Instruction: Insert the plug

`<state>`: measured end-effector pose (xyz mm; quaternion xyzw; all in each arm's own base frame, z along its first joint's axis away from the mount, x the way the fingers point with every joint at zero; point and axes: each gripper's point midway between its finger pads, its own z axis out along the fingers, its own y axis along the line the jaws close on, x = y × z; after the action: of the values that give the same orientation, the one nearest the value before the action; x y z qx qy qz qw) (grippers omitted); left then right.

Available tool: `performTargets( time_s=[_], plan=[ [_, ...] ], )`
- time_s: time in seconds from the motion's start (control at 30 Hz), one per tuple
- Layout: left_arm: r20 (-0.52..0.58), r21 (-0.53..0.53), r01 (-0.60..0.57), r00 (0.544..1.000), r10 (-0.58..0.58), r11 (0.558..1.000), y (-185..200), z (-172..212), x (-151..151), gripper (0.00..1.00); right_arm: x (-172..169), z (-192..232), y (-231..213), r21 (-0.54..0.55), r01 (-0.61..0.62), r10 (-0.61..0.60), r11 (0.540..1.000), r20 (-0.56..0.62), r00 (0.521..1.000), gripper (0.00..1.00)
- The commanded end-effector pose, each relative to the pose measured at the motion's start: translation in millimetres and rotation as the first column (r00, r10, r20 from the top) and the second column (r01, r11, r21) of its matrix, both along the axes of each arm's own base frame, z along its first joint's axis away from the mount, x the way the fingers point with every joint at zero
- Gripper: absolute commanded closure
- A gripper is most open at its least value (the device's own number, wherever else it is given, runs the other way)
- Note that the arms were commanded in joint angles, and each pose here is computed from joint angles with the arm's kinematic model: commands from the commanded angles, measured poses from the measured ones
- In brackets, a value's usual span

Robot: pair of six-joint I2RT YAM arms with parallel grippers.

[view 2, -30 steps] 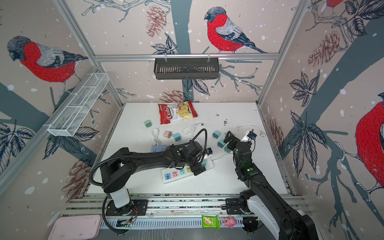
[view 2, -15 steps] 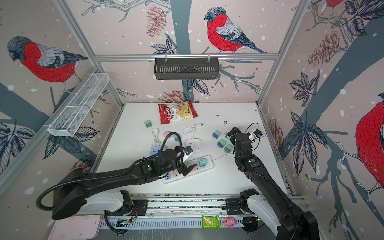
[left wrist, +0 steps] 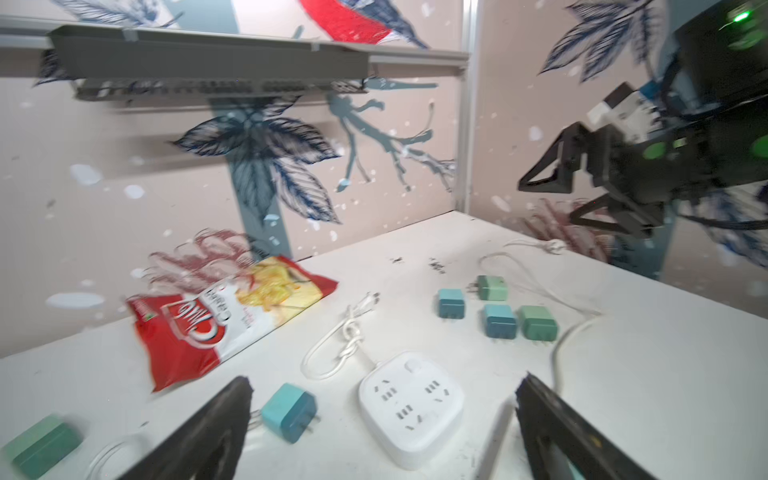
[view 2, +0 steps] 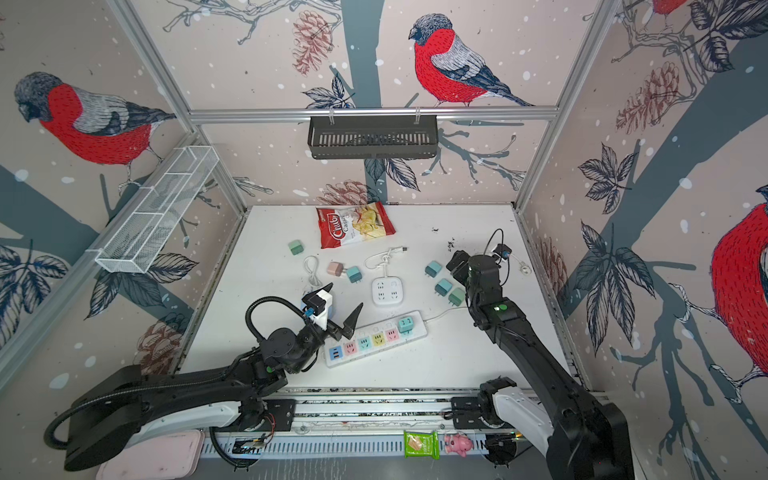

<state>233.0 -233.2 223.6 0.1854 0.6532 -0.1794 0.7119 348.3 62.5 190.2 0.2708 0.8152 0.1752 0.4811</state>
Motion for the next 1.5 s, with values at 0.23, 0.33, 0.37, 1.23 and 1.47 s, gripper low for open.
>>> performTargets(
  time_s=[0.23, 0.33, 0.37, 1.23, 1.47],
  plan=[
    [-0.316, -0.271, -0.493, 0.857, 0.407, 0.827, 58, 16, 48, 0.01, 55, -35, 61, -0.069, -0.148, 0.128, 0.987, -0.232, 0.964, 0.07],
    [-0.311, -0.19, -0.463, 0.865, 0.394, 0.866, 59, 18, 50, 0.01, 60, -62, 65, -0.085, -0.187, 0.148, 0.979, -0.34, 0.929, 0.1],
    [-0.302, -0.175, -0.455, 0.869, 0.392, 0.873, 59, 20, 49, 0.02, 61, -71, 69, -0.082, -0.205, 0.162, 0.975, -0.361, 0.918, 0.11],
    [-0.337, -0.129, -0.436, 0.864, 0.375, 0.891, 54, 0, 54, 0.02, 83, -154, 83, -0.117, -0.277, 0.165, 0.954, -0.567, 0.807, 0.15],
    [-0.337, -0.137, -0.422, 0.87, 0.359, 0.896, 52, 2, 54, 0.02, 90, -172, 82, -0.148, -0.289, 0.142, 0.946, -0.611, 0.779, 0.23]
  ],
)
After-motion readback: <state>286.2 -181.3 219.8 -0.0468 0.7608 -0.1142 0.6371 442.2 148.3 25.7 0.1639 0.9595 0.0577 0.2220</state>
